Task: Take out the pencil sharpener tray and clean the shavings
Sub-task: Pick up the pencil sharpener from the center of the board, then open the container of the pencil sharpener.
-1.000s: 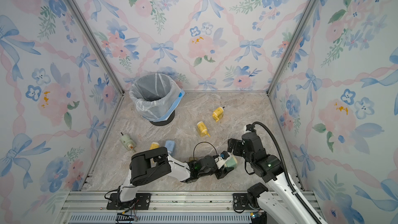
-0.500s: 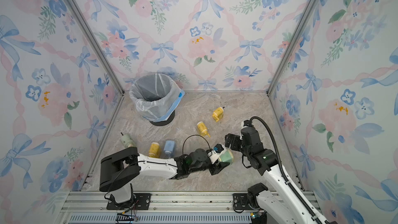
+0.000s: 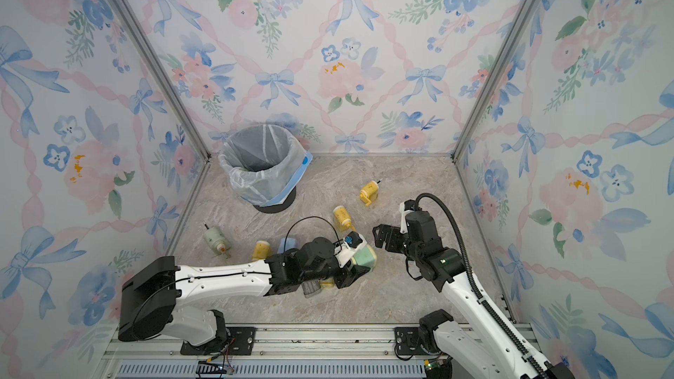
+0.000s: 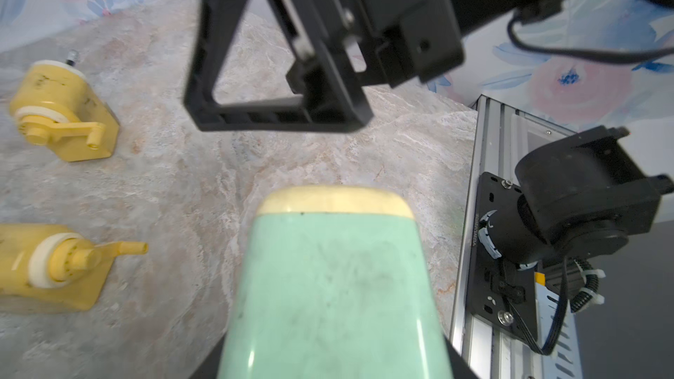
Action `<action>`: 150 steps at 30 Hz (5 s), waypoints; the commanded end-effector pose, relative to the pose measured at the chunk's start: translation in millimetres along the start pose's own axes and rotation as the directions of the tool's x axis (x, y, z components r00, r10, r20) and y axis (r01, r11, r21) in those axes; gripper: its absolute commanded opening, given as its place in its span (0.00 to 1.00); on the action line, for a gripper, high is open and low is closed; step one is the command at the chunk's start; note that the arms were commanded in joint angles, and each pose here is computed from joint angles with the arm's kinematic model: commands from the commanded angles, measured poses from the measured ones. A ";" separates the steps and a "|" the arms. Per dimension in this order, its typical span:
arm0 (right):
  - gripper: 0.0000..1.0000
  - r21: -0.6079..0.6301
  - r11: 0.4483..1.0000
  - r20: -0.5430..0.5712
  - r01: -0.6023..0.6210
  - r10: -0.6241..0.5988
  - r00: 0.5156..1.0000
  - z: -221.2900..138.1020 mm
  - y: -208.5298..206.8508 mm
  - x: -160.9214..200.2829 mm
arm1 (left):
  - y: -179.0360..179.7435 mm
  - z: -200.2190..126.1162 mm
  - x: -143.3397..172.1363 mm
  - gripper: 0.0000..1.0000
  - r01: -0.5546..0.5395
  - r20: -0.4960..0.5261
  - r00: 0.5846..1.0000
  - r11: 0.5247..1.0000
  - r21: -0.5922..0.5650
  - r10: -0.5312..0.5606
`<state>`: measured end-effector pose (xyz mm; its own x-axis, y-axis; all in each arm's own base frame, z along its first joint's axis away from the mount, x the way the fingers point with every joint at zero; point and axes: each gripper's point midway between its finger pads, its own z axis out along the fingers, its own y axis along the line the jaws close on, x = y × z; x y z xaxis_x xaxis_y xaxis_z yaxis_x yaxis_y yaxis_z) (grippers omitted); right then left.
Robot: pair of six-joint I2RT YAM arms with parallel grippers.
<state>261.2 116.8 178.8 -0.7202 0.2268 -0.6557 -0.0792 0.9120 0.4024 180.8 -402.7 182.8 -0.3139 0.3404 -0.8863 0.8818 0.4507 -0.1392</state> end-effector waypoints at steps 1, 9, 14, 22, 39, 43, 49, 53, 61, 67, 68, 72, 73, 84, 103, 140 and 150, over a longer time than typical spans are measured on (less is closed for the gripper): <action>0.97 -0.059 0.998 0.025 0.034 -0.033 0.999 -6.9 14.2 -12.4 | 9.7 -27.7 -15.2 0.13 0.033 0.030 0.999 0.999 0.021 -0.034; 0.97 -0.185 0.981 0.025 0.058 -0.055 0.998 -11.7 36.6 -11.7 | 32.8 -84.9 -39.4 0.15 0.099 0.138 0.985 0.993 0.064 -0.107; 0.97 -0.290 0.954 0.015 0.076 -0.075 0.997 -14.1 57.9 -13.1 | 32.8 -105.5 -45.3 0.14 0.075 0.172 0.981 0.990 0.119 -0.095; 1.00 -0.412 0.896 0.011 0.165 -0.176 0.984 -26.5 91.8 -4.6 | 35.7 -124.3 -39.3 0.11 0.100 0.158 0.977 0.966 0.240 -0.140; 0.85 -0.805 0.537 -0.012 0.252 -0.439 0.899 -108.8 179.6 28.9 | 1.5 -159.2 -35.5 0.00 0.036 0.148 0.981 0.862 0.505 -0.128; 0.77 -0.827 0.497 -0.013 0.264 -0.487 0.873 -122.2 186.9 38.6 | -3.8 -168.5 -39.2 0.00 0.021 0.152 0.980 0.834 0.551 -0.126; 0.78 -0.821 0.490 0.005 0.294 -0.507 0.862 -124.6 193.9 47.6 | -6.3 -173.8 -41.6 0.00 0.027 0.138 0.981 0.797 0.603 -0.137; 0.78 -0.800 0.495 0.032 0.339 -0.529 0.848 -120.0 198.7 51.2 | -1.6 -174.9 -44.5 0.00 0.044 0.133 0.979 0.794 0.607 -0.156; 0.81 -0.780 0.497 0.062 0.380 -0.543 0.838 -109.0 210.0 52.7 | -0.9 -181.8 -49.6 0.00 0.023 0.167 0.974 0.799 0.601 -0.153; 0.81 -0.799 0.464 0.088 0.383 -0.540 0.837 -107.8 224.2 50.1 | -4.1 -186.8 -51.1 0.00 0.006 0.186 0.971 0.795 0.607 -0.150; 0.80 -0.805 0.454 0.089 0.382 -0.543 0.835 -108.4 226.9 50.5 | -4.9 -187.5 -51.5 0.00 0.004 0.187 0.971 0.792 0.611 -0.149; 0.78 -0.836 0.421 0.077 0.352 -0.545 0.835 -109.2 236.1 53.5 | -5.7 -188.3 -51.7 0.00 0.002 0.190 0.970 0.789 0.614 -0.151; 0.78 -0.840 0.414 0.077 0.350 -0.548 0.833 -109.3 237.9 54.2 | -6.0 -188.7 -52.0 0.00 0.002 0.190 0.970 0.788 0.616 -0.150; 0.47 -0.848 0.392 0.087 0.357 -0.562 0.823 -116.6 240.6 54.0 | -3.8 -189.9 -54.2 0.00 -0.002 0.202 0.967 0.794 0.607 -0.153; 0.46 -0.830 0.431 0.079 0.354 -0.538 0.839 -118.3 223.9 41.0 | -2.7 -190.9 -56.9 0.00 -0.005 0.211 0.965 0.796 0.606 -0.154; 0.65 -0.861 0.392 0.052 0.325 -0.568 0.821 -110.9 241.2 57.8 | 4.8 -189.9 -52.0 0.00 0.016 0.217 0.960 0.811 0.584 -0.175; 0.51 -0.853 0.402 0.048 0.332 -0.575 0.817 -108.9 239.2 58.3 | 5.3 -192.3 -53.7 0.00 0.010 0.227 0.958 0.814 0.581 -0.174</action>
<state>129.5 311.6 305.5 -0.5097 -0.3087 -0.8031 -0.8599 0.1531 0.4870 137.7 -263.2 302.8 -0.4372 0.0945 -0.8944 0.8911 -0.0892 -0.4450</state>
